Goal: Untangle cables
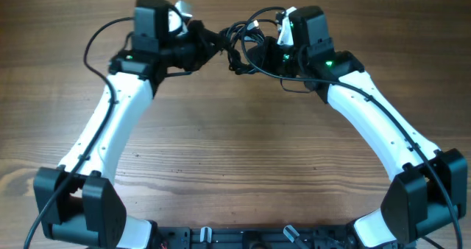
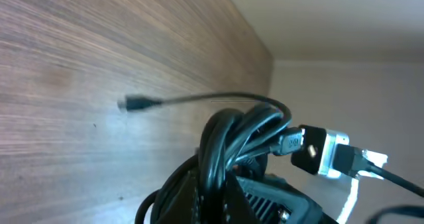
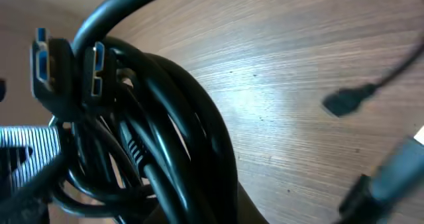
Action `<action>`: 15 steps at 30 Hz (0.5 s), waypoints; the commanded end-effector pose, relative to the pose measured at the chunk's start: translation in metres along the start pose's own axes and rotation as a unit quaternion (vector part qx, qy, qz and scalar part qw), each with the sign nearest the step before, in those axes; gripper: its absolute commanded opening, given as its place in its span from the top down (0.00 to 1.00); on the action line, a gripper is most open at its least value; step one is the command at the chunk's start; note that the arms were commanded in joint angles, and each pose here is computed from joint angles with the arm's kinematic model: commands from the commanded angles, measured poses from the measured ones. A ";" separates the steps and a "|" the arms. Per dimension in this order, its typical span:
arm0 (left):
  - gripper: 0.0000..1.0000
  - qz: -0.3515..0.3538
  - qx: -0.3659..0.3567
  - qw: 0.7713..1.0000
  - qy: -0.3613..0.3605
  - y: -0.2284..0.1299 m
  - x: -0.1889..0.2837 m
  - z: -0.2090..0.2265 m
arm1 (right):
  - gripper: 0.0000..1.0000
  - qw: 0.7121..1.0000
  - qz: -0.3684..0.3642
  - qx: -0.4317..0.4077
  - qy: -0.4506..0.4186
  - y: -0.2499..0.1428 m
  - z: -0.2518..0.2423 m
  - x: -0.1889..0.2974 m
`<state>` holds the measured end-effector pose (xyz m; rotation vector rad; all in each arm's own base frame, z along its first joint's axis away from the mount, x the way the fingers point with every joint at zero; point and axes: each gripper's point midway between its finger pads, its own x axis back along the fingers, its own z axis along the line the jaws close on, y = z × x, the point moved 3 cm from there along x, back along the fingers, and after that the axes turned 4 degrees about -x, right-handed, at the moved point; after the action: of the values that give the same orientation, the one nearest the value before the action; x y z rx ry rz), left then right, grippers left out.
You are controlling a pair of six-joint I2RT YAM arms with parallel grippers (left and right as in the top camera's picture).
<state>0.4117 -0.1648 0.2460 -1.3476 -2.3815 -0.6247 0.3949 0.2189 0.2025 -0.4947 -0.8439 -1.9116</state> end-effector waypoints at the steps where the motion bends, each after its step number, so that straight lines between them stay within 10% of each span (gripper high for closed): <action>1: 0.96 -0.216 -0.025 0.975 0.047 0.096 0.100 0.014 | 0.96 0.990 0.014 0.011 -0.143 -0.009 -0.086 0.000; 9: 0.96 -0.262 -0.072 0.944 0.188 0.114 0.135 0.068 | 0.96 0.976 0.027 0.018 -0.215 -0.017 -0.112 0.010; 15: 0.96 -0.198 -0.061 0.962 0.178 0.088 0.115 0.066 | 0.96 0.988 0.047 0.044 -0.141 -0.019 -0.090 0.002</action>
<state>0.4309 0.0220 0.2556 -0.6440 -2.3770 -0.9543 0.3756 0.1395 0.1208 -0.8982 -1.0324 -1.7605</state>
